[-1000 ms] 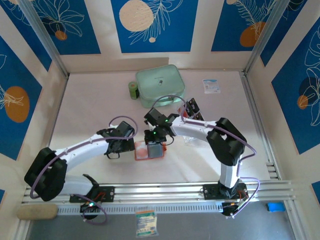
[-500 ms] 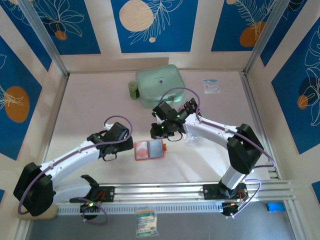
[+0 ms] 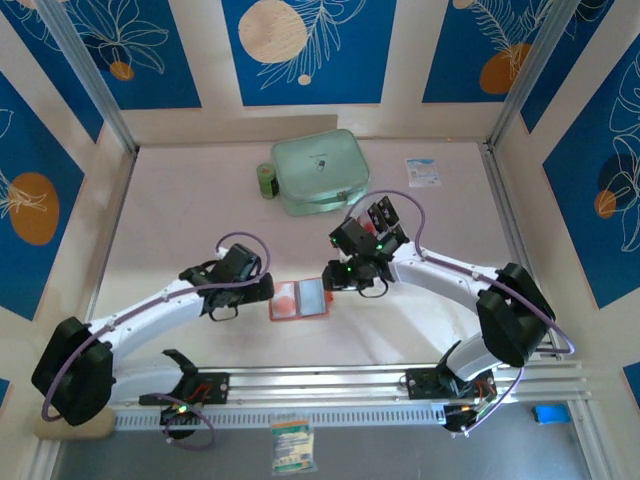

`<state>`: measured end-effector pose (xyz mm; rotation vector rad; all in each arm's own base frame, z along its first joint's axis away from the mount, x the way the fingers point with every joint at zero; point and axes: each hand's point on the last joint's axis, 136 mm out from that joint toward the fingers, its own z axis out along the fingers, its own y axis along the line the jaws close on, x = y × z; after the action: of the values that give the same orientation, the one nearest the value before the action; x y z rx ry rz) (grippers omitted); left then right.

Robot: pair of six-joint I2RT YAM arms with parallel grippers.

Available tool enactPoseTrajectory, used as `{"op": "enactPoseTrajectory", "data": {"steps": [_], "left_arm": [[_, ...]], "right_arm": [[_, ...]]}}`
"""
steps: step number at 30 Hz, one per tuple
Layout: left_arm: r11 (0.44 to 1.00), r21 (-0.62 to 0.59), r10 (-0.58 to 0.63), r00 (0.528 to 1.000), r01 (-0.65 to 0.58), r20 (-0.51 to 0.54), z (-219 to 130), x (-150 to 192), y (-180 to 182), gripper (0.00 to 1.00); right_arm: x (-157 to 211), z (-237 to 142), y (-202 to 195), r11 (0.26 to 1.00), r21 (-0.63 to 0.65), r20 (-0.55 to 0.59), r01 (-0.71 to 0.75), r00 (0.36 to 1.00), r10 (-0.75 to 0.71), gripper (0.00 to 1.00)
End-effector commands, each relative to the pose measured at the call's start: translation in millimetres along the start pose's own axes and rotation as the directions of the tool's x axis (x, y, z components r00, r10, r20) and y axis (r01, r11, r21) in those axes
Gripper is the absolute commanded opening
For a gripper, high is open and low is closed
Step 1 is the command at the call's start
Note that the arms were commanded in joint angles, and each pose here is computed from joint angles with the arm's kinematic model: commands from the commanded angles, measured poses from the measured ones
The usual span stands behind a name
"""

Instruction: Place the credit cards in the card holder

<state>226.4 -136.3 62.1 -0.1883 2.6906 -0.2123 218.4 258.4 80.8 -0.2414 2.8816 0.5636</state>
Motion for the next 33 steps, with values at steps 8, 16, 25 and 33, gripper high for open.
{"op": "enactPoseTrajectory", "data": {"steps": [8, 16, 25, 33], "left_arm": [[0.999, 0.035, 0.023, 1.000, -0.023, -0.002, 10.3, -9.6, -15.1, 1.00], [0.998, 0.058, 0.022, 1.000, -0.021, -0.004, 12.7, -12.6, -22.6, 1.00], [0.997, 0.073, 0.032, 0.999, -0.032, -0.004, 14.1, -18.0, -30.4, 1.00], [0.996, 0.079, 0.033, 0.999, -0.033, -0.002, 16.3, -20.0, -33.5, 1.00]], "right_arm": [[11.1, 19.3, 6.3, 1.000, 0.011, -0.004, -0.010, 1.000, 0.010, 0.39], [6.3, 32.0, -0.9, 0.996, 0.085, -0.014, 0.003, 1.000, -0.002, 0.38], [6.3, 20.6, 6.8, 0.997, 0.073, 0.006, 0.011, 1.000, -0.011, 0.33], [6.1, 15.2, 38.4, 0.999, -0.023, 0.019, 0.041, 0.999, -0.041, 0.11]]}}
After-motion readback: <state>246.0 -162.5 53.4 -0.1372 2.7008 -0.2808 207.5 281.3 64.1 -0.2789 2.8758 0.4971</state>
